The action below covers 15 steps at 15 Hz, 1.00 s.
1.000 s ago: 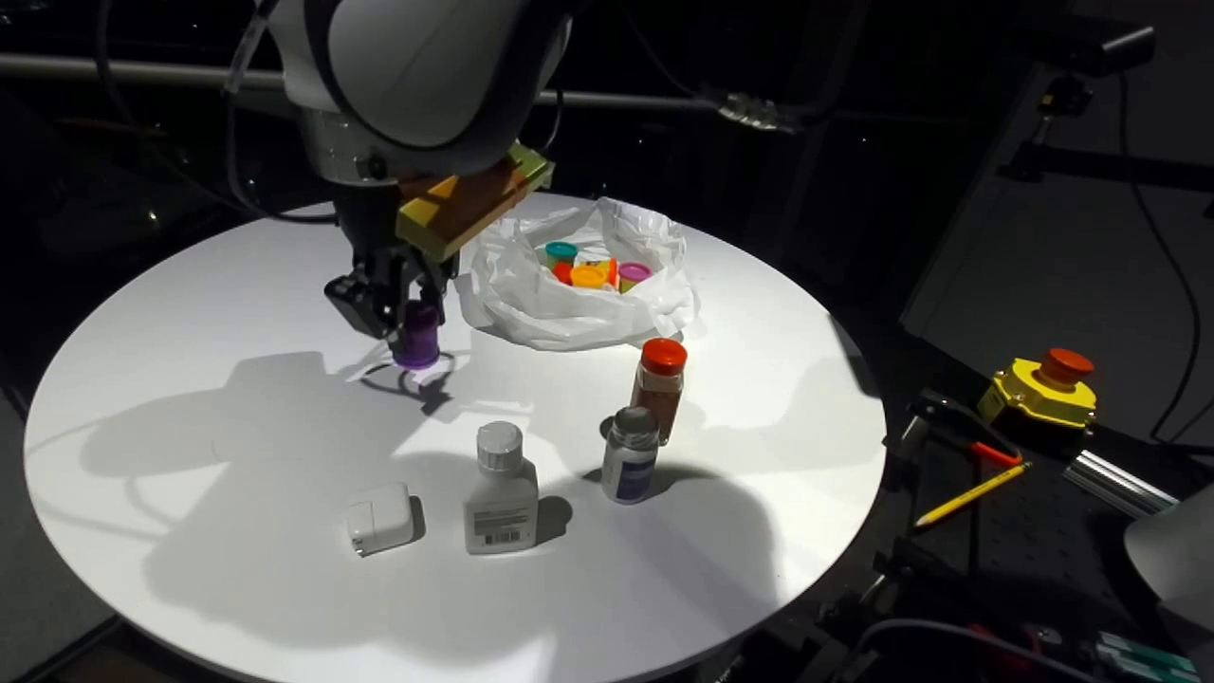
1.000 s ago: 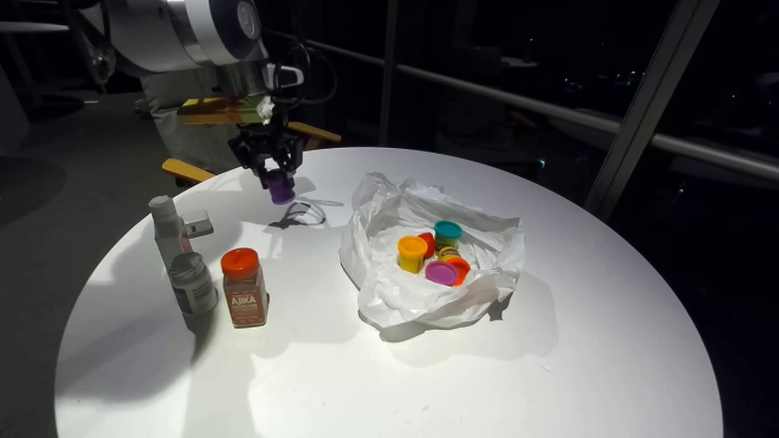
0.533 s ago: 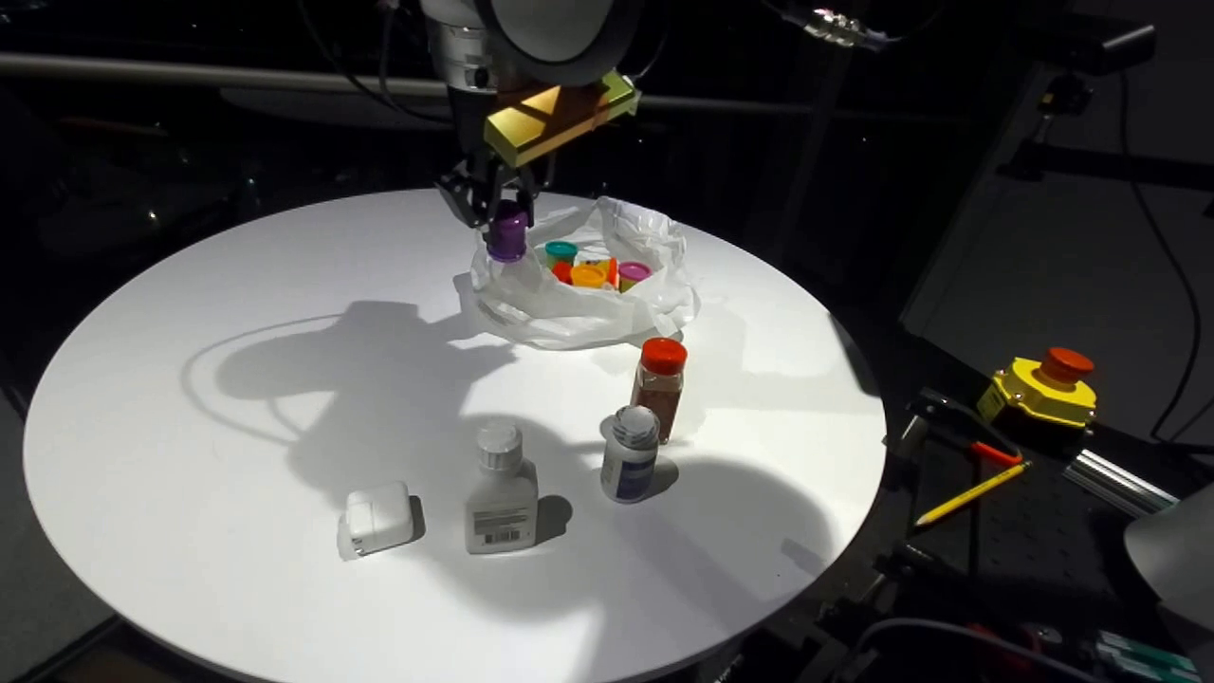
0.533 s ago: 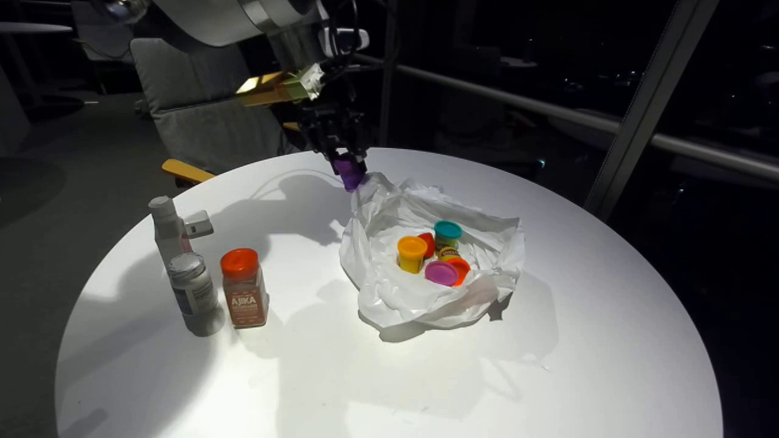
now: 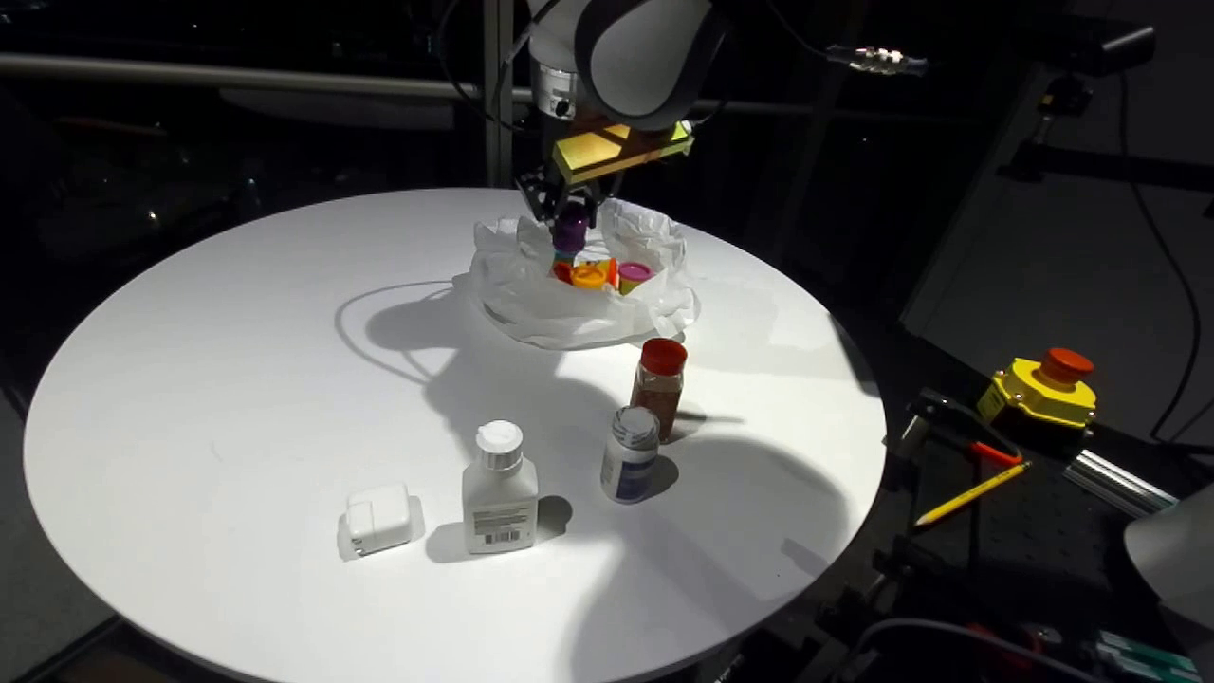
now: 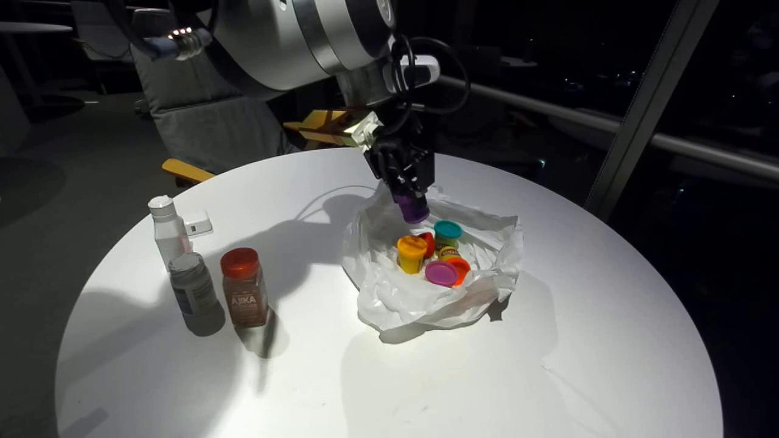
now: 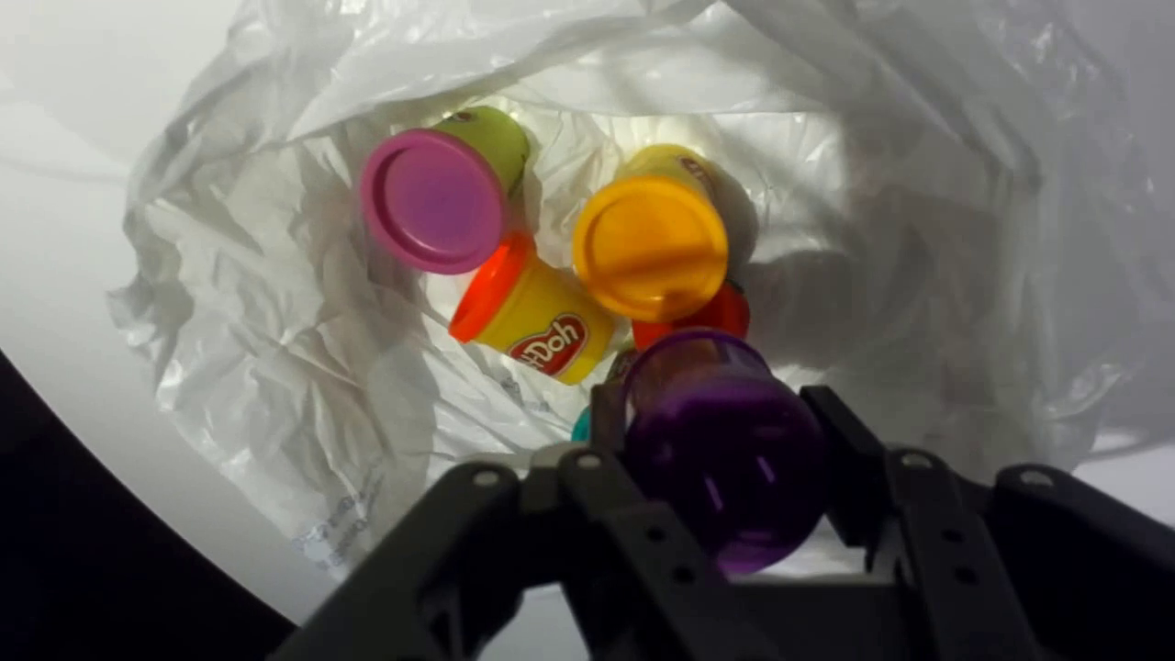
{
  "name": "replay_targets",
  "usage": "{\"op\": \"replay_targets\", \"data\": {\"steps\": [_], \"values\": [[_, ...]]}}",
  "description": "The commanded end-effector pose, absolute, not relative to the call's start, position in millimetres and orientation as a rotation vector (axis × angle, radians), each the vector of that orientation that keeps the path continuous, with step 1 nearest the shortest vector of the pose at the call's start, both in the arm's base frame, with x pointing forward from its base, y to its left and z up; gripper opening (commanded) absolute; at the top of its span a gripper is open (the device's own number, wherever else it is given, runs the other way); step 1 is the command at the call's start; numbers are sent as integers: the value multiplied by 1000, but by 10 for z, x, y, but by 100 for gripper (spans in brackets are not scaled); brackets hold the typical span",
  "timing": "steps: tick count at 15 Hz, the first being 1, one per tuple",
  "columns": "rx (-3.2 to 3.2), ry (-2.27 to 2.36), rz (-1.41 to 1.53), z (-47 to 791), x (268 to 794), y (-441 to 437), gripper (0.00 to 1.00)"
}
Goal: Pick up all the objects surrounding the white plate and arrange them on the plate
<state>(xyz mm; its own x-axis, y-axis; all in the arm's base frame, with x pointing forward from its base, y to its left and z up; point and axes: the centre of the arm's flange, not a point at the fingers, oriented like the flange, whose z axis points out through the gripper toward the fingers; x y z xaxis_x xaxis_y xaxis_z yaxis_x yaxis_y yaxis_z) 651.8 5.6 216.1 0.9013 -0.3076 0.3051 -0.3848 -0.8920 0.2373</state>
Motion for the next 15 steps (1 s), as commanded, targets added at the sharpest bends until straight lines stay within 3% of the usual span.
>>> {"op": "replay_targets", "data": {"steps": [1, 9, 15], "values": [[2742, -617, 444, 2231, 6318, -27, 25], [2724, -690, 291, 2025, 5946, -75, 25], [2787, -655, 256, 1767, 6051, -197, 25]]}}
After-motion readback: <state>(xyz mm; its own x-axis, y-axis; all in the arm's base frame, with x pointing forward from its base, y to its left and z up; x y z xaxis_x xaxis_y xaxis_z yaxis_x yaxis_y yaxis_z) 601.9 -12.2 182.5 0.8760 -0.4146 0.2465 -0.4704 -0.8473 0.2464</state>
